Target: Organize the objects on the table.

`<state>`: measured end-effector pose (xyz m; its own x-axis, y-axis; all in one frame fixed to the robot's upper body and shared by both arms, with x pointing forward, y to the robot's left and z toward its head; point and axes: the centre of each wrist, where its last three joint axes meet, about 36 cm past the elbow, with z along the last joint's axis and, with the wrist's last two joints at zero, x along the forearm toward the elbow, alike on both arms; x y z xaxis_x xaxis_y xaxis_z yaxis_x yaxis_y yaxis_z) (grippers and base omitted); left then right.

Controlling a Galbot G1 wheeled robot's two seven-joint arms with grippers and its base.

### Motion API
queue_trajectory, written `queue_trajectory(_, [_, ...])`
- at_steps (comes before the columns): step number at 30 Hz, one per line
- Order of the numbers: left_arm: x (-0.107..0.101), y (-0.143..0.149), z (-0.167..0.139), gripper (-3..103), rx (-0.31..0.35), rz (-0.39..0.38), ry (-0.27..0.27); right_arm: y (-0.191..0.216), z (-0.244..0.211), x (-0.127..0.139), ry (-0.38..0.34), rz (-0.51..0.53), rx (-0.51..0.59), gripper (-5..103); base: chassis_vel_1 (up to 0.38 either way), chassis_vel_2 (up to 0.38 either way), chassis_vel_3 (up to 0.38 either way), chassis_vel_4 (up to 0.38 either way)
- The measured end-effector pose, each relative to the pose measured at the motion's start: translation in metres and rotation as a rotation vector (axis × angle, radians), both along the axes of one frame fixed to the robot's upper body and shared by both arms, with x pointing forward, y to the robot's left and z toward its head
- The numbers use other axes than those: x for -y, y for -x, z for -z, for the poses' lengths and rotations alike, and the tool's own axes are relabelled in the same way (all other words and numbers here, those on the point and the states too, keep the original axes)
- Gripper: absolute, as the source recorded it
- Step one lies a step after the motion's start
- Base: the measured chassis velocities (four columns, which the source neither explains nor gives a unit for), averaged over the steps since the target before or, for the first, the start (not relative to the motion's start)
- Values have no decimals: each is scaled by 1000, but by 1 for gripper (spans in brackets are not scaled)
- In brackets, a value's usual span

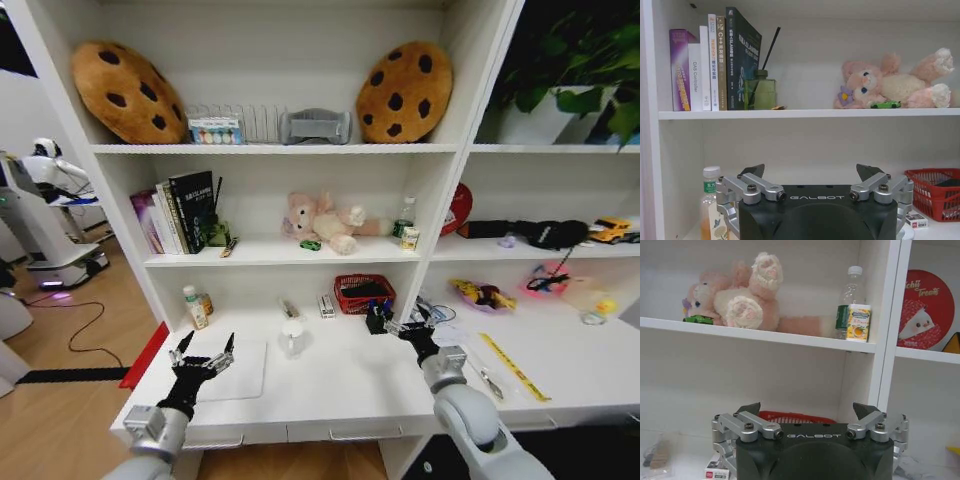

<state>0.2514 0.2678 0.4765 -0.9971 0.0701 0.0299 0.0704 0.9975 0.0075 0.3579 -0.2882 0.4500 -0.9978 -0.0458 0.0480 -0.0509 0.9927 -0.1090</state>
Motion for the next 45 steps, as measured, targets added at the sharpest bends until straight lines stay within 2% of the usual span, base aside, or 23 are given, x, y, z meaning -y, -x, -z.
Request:
queue_trajectory(4, [0, 0, 0, 100, 0, 0, 0, 3, -2, -1, 8, -24, -5, 100, 0, 0, 0, 0])
queue_trajectory(10, [0, 0, 0, 100, 0, 0, 0, 15, -4, -12, -20, -36, -24, 100, 42, 36, -49, -38])
queue_trajectory(25, [0, 0, 0, 100, 0, 0, -1, 24, -7, -14, -28, -30, -37, 100, 81, 98, -84, -78])
queue_trajectory(45, [0, 0, 0, 100, 0, 0, 0, 18, 3, -11, -27, -7, -46, 100, 47, -36, -44, 43])
